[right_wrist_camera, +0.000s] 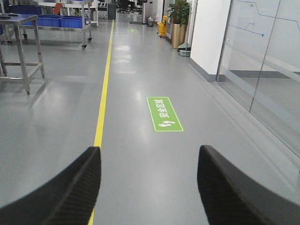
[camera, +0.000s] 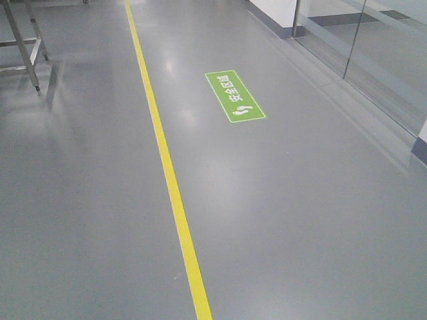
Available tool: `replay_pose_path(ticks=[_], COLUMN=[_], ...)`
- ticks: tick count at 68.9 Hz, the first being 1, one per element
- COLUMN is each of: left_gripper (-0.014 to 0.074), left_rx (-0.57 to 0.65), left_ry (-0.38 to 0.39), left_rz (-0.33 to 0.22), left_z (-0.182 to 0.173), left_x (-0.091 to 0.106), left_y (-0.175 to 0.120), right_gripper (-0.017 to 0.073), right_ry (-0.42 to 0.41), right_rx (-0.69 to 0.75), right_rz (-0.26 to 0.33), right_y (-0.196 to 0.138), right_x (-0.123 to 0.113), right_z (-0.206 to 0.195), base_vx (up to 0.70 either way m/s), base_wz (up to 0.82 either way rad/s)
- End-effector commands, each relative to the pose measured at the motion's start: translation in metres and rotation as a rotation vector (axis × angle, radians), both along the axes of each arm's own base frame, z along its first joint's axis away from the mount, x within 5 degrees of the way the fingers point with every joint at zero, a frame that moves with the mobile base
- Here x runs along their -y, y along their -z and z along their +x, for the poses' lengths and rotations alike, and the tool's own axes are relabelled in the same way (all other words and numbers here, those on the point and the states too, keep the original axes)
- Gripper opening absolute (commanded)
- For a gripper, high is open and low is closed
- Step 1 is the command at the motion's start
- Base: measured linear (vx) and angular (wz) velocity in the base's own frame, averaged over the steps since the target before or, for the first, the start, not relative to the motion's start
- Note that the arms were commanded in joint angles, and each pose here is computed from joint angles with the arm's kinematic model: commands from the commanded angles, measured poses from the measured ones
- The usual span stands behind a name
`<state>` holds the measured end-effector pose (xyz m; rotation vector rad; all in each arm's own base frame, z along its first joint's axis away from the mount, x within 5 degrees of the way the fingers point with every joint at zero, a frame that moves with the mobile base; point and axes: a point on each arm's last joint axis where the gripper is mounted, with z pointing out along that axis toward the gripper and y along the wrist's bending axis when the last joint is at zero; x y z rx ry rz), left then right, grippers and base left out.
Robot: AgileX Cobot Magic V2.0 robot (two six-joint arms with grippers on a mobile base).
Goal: Move and align brake pads A on conveyor
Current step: 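Drive along the yellow floor line past the green floor sign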
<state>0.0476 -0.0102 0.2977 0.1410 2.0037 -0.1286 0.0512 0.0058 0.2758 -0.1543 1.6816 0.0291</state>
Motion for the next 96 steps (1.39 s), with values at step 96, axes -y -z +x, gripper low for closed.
replay_pose_path(ticks=[96], left_gripper=[0.0443], left_rx=[0.062], left_ry=[0.001], left_rz=[-0.019], left_z=[0.0025], left_x=[0.0006], left_y=[-0.0114], right_gripper=[0.0429], right_ry=[0.009], right_rx=[0.097], right_rz=[0.000], right_y=[-0.0151], right_x=[0.0006], right_z=[0.0002], base_vx=[0.50], base_wz=[0.10])
